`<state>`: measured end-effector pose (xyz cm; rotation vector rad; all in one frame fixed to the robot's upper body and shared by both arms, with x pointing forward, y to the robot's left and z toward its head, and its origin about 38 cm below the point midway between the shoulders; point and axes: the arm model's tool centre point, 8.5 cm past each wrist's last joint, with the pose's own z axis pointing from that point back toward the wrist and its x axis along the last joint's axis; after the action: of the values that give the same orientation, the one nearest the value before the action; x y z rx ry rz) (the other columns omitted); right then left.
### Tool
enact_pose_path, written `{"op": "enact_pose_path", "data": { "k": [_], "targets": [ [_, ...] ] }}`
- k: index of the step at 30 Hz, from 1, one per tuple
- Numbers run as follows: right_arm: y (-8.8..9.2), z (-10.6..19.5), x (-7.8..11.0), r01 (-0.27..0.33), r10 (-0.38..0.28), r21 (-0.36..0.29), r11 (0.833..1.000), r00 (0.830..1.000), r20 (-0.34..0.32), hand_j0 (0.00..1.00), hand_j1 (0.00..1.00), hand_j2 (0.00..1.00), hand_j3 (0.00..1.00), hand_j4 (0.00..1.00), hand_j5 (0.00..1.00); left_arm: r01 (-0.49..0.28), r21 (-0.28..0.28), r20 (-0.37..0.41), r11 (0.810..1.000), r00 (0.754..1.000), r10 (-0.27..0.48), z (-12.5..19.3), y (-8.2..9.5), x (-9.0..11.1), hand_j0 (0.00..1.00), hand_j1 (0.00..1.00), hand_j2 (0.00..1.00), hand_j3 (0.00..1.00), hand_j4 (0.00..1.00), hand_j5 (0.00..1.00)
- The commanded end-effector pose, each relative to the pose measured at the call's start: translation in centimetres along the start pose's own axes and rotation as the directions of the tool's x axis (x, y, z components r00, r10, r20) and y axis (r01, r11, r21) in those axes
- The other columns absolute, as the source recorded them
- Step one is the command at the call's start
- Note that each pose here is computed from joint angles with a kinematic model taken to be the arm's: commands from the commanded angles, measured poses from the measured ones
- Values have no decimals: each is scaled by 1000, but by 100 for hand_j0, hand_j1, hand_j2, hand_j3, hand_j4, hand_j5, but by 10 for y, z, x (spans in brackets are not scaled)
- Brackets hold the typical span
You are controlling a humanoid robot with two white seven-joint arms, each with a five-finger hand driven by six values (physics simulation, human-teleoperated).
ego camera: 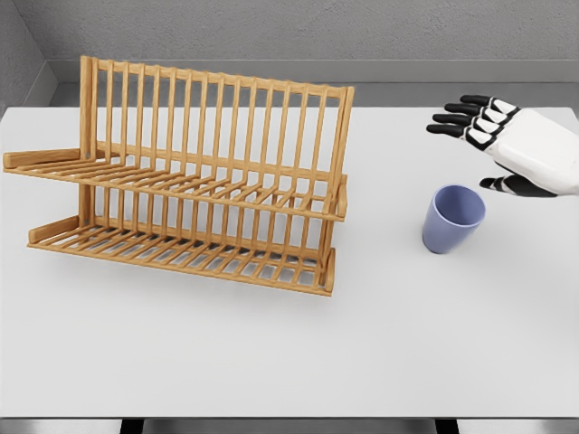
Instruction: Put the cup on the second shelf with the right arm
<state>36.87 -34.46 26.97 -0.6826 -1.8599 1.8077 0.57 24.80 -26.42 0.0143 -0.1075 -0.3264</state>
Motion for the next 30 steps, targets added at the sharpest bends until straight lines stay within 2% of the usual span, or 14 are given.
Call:
{"op": "enact_pose_path", "data": {
  "k": [1,4,8,9,11,12,13,14,16,18,21,23,26,30],
  "targets": [
    [-2,0,0,1,-1,-5,1000,1000,1,100,100,100,100,100,100,0,0,1,1000,1000,0,0,0,0,100,100,100,100,100,100],
    [-5,14,-6,-21,22,47,999,1000,-18,100,100,100,100,100,100,0,0,0,1000,1000,0,0,0,0,100,100,100,100,100,100],
    [6,20,-7,-1,4,89,996,1000,-30,100,100,100,100,100,100,0,0,1,1000,1000,0,0,0,0,100,100,100,100,100,100],
    [8,25,-10,-14,21,176,984,999,-37,100,100,100,100,100,100,0,0,0,1000,1000,0,0,0,0,100,100,100,100,100,100],
    [9,33,-19,-34,60,384,923,997,-57,100,100,100,100,100,100,0,0,1,1000,1000,0,0,0,0,100,100,100,100,100,100],
    [-5,42,-28,-54,105,456,888,991,-88,100,100,100,100,100,100,0,0,1,1000,1000,0,0,0,0,100,100,100,100,100,100],
    [-11,47,-32,-57,126,500,864,987,-104,100,100,100,100,100,100,0,0,0,1000,1000,0,0,0,0,100,100,100,100,100,100],
    [-19,48,-34,-70,141,485,872,984,-112,100,100,100,100,100,100,0,0,1,1000,1000,0,0,0,0,100,100,100,100,100,100],
    [-20,47,-35,-69,140,478,876,983,-115,100,100,100,100,100,100,0,0,0,1000,1000,0,0,0,0,100,100,100,100,100,100],
    [-12,42,-36,-54,122,483,874,986,-110,100,100,100,100,100,100,0,0,0,1000,1000,0,0,0,0,100,100,100,100,100,100],
    [-11,-9,-33,-84,104,459,885,994,-20,100,100,100,100,100,100,0,0,1,1000,1000,0,0,0,0,100,100,100,100,100,100],
    [-13,-14,-34,-88,107,449,889,994,-16,100,100,100,100,100,100,0,0,0,1000,1000,0,0,0,0,100,100,100,100,100,100],
    [14,-19,-27,-52,55,495,867,998,8,100,100,100,100,100,100,0,0,0,1000,1000,0,0,0,0,100,100,100,100,100,100],
    [31,-21,-30,-18,23,518,855,1000,-2,100,100,100,100,100,100,0,0,0,1000,1000,0,0,0,0,100,100,100,100,100,100]
  ]
}}
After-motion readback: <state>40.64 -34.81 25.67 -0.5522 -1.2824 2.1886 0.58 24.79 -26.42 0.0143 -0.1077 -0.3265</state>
